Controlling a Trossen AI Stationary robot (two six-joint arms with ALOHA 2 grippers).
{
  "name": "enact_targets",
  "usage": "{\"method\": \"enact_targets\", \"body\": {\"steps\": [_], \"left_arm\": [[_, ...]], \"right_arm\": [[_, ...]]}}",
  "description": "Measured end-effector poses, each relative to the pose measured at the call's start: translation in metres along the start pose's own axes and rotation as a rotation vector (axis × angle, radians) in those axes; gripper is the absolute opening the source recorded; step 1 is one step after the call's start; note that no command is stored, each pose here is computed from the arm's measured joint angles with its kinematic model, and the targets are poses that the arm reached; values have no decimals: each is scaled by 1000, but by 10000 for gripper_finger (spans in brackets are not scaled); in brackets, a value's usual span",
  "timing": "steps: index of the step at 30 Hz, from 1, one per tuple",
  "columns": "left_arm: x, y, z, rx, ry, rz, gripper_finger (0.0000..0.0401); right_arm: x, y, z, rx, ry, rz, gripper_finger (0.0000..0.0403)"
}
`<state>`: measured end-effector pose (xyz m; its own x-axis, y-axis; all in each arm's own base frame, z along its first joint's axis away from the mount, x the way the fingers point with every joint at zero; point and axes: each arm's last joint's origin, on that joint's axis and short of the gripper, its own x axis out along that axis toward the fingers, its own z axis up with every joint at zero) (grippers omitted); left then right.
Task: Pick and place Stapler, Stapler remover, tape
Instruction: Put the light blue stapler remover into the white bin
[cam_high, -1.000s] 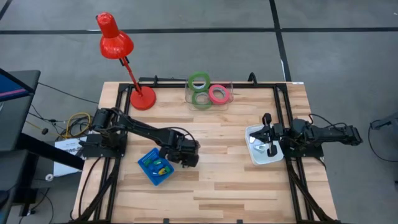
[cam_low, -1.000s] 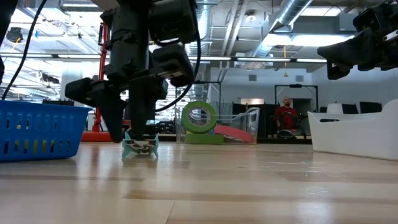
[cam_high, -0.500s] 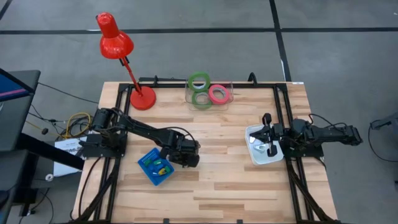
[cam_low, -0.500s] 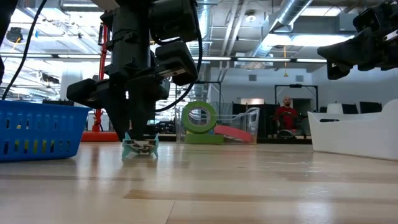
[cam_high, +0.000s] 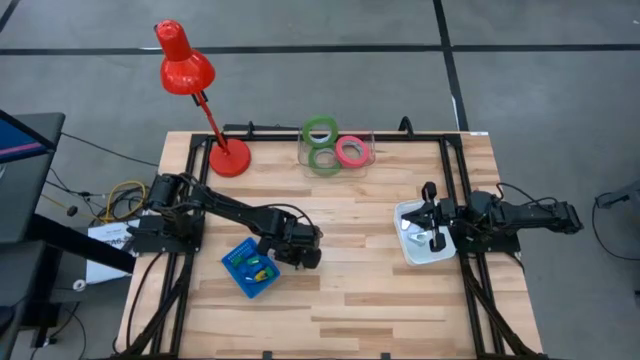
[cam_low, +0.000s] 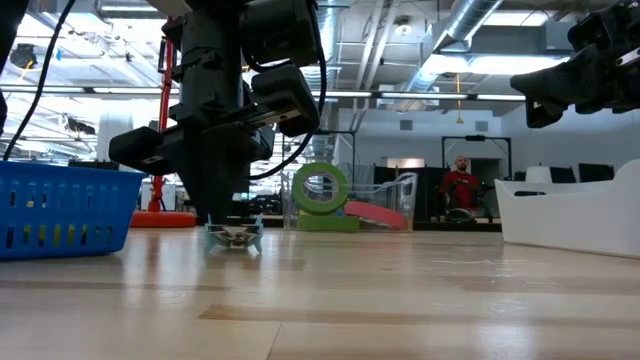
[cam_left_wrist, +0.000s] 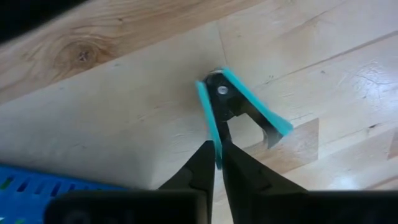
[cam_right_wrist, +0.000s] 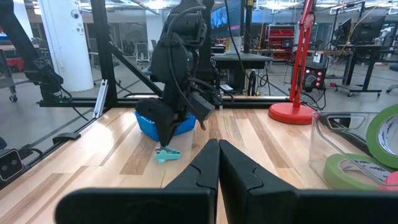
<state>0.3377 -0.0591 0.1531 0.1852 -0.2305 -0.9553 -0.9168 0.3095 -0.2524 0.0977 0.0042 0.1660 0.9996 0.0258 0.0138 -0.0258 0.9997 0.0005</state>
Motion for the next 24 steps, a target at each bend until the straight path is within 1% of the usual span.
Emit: {"method": "enact_targets", "body": {"steps": [5, 12, 16, 19, 24], "left_arm": [[0, 0, 0, 5, 0, -3, 6], [0, -1, 0, 14, -2, -8, 4], [-1, -1, 0, 41, -3, -10, 3], [-9, -2, -2, 47, -10, -35, 3], [-37, -3, -7, 70, -46, -114, 3]], "right_arm": [[0, 0, 0, 0, 0, 1, 0], [0, 0, 0, 0, 0, 1, 0], [0, 0, 0, 0, 0, 0, 0], [0, 0, 0, 0, 0, 0, 0], [0, 0, 0, 0, 0, 0, 0]]}}
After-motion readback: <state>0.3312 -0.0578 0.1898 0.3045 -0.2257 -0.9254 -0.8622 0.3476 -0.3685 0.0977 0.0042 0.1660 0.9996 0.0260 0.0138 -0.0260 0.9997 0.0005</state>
